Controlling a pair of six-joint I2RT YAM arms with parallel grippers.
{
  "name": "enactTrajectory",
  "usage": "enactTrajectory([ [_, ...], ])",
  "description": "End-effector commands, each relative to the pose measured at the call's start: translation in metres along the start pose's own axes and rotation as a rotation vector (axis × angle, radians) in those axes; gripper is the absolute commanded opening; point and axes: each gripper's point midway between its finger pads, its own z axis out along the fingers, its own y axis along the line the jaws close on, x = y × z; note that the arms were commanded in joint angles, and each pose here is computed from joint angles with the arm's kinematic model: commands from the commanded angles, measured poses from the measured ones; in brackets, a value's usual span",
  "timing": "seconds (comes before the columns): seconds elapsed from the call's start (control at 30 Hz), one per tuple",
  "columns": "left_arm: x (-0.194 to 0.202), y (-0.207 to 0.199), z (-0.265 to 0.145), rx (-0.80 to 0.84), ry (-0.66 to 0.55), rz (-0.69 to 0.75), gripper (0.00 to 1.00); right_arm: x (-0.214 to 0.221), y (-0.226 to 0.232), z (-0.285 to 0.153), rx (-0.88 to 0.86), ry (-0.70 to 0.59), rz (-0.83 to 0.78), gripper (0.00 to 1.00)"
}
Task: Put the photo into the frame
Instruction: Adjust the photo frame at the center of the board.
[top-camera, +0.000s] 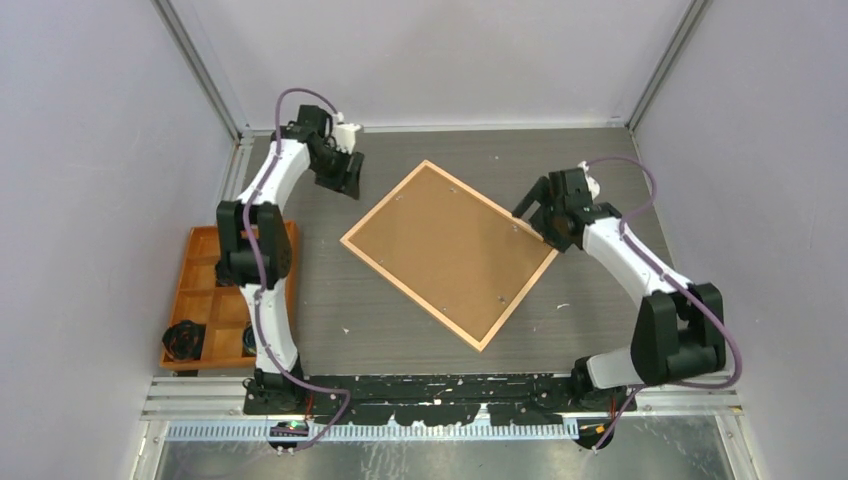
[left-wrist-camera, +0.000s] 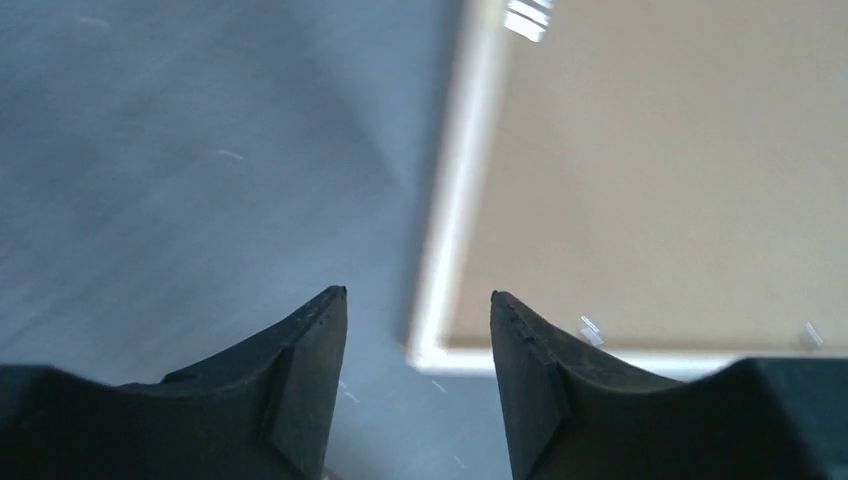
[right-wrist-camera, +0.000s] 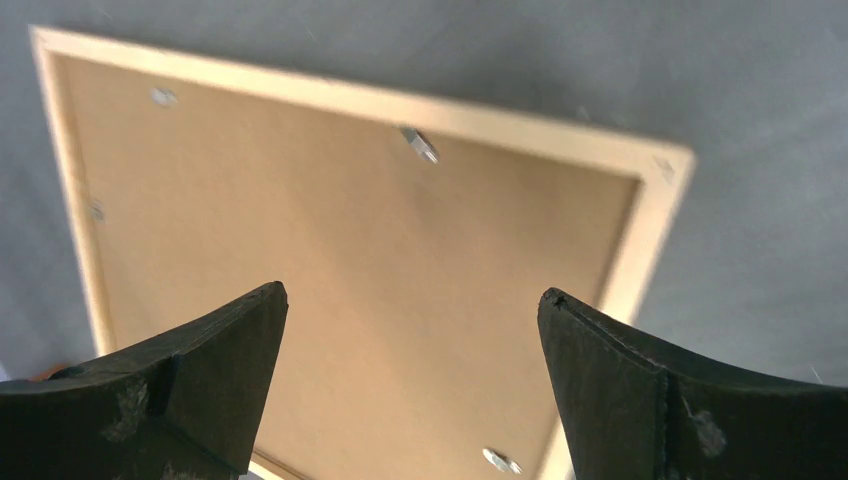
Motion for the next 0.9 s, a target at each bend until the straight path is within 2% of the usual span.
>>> enactTrajectory([
  [0.0,-0.004,0.085,0.033,-0.215,0.014,-0.203,0.53,0.029,-0.035,-0.024,0.046,0.019,0.039,1.0],
  [0.2,0.012,0.08,0.073,-0.16,0.063,-0.244,0.39,0.073,-0.076,-0.03,0.083,0.081,0.098,1.0],
  [0.33,0.026,0.062,0.08,-0.104,0.076,-0.212,0.36,0.084,-0.079,-0.025,0.064,0.102,0.124,1.0],
  [0.6,0.061,0.029,0.077,-0.006,0.135,-0.142,0.32,0.073,-0.064,0.013,0.008,0.101,0.15,1.0],
  [0.87,0.115,-0.013,0.068,0.09,0.256,0.023,0.3,0.039,-0.038,0.046,-0.058,0.11,0.21,1.0],
])
